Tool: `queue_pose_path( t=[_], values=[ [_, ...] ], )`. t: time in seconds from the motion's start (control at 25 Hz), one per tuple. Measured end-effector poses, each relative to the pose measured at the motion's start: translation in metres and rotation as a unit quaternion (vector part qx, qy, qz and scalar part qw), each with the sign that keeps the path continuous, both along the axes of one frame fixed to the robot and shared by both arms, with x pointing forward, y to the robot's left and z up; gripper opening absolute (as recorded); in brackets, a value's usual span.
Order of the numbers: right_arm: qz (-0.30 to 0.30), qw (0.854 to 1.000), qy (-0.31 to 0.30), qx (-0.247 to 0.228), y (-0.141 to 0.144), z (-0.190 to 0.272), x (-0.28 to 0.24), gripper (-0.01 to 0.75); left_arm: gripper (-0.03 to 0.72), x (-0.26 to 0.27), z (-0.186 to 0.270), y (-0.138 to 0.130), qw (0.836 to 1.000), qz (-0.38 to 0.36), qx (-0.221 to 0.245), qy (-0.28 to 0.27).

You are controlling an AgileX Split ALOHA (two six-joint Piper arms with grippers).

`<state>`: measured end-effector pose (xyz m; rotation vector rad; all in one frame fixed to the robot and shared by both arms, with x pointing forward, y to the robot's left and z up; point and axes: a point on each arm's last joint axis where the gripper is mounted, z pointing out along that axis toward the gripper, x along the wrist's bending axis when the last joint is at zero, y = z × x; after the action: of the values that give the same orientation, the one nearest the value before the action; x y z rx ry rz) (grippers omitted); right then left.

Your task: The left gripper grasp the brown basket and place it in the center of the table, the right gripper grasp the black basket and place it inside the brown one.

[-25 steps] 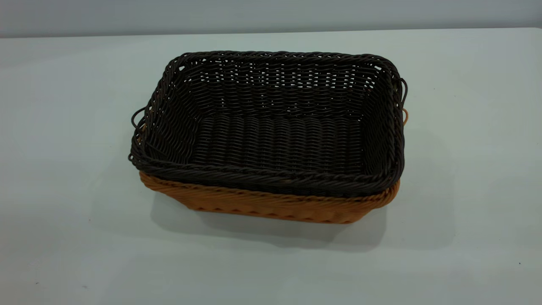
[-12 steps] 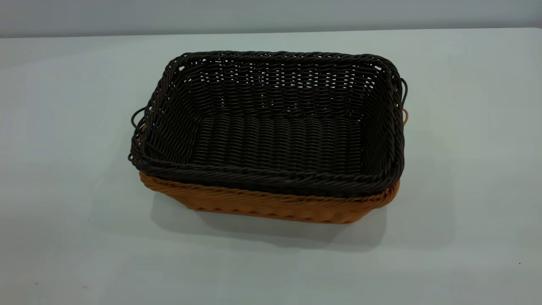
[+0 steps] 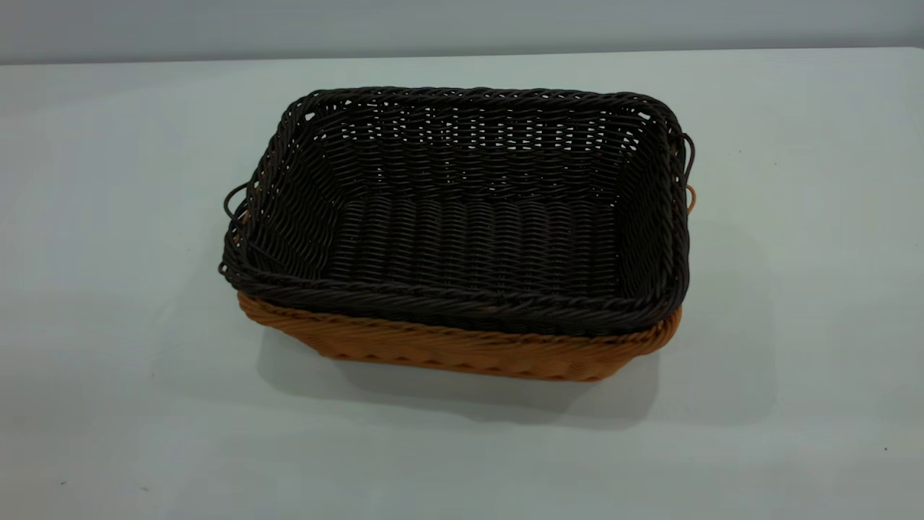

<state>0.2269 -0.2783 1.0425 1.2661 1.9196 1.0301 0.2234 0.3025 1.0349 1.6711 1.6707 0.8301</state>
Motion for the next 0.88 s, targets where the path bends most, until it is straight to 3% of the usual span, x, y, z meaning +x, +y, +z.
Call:
queue_pose_path(
  t=[0.72, 0.88],
  values=[
    [-0.001, 1.000, 0.000, 0.000, -0.0001, 0.0000, 0.0000, 0.594, 0.552, 0.0000, 0.0000, 0.0000, 1.000, 0.000, 0.000, 0.000],
    [-0.026, 1.000, 0.002, 0.004, -0.0035, -0.0002, 0.0011, 0.594, 0.552, 0.0000, 0.0000, 0.0000, 1.000, 0.000, 0.000, 0.000]
  ],
)
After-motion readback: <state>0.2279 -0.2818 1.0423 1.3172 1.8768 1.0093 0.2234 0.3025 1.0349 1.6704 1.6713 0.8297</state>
